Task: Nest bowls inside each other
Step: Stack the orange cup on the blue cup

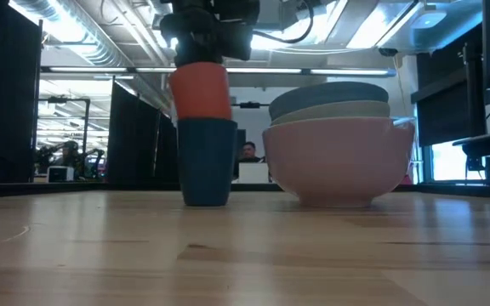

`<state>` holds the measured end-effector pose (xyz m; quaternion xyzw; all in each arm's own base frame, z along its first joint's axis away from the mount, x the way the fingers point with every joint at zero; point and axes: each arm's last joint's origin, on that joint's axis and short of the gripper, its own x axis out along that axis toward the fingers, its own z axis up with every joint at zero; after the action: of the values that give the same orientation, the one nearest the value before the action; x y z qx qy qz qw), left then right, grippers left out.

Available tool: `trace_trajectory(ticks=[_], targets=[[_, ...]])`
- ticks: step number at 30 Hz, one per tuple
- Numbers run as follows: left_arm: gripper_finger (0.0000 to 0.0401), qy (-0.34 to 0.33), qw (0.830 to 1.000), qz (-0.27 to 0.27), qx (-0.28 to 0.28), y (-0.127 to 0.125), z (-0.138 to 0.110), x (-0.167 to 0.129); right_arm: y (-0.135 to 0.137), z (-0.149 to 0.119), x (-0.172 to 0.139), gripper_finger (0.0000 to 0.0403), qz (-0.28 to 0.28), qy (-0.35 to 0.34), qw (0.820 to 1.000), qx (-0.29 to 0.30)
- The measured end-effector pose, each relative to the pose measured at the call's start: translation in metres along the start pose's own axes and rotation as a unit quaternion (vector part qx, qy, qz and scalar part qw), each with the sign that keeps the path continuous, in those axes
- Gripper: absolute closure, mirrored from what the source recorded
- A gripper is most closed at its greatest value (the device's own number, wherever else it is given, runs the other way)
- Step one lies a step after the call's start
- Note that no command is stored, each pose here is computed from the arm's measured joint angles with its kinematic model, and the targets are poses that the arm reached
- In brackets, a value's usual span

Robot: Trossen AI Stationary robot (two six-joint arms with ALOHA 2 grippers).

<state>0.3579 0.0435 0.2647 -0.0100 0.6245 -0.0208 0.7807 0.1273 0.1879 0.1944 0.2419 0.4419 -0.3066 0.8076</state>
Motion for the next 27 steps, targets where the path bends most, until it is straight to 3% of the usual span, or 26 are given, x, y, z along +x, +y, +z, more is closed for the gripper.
trace_trajectory(ticks=[15, 20, 27], targets=[[0.0373, 0.02, 1.0, -0.002, 0.007, 0.002, -0.004, 0.0, 0.001, 0.0, 0.0, 0.0166, 0.003, 0.001, 1.0, 0.003], [0.0347, 0.013, 1.0, -0.001, 0.004, 0.002, -0.003, -0.001, 0.001, 0.0, 0.0, 0.0166, 0.003, 0.002, 1.0, 0.003], [0.0328, 0.021, 1.0, 0.0, -0.004, 0.001, -0.003, -0.015, 0.0, 0.0, 0.0, 0.0166, 0.002, 0.001, 1.0, 0.002]])
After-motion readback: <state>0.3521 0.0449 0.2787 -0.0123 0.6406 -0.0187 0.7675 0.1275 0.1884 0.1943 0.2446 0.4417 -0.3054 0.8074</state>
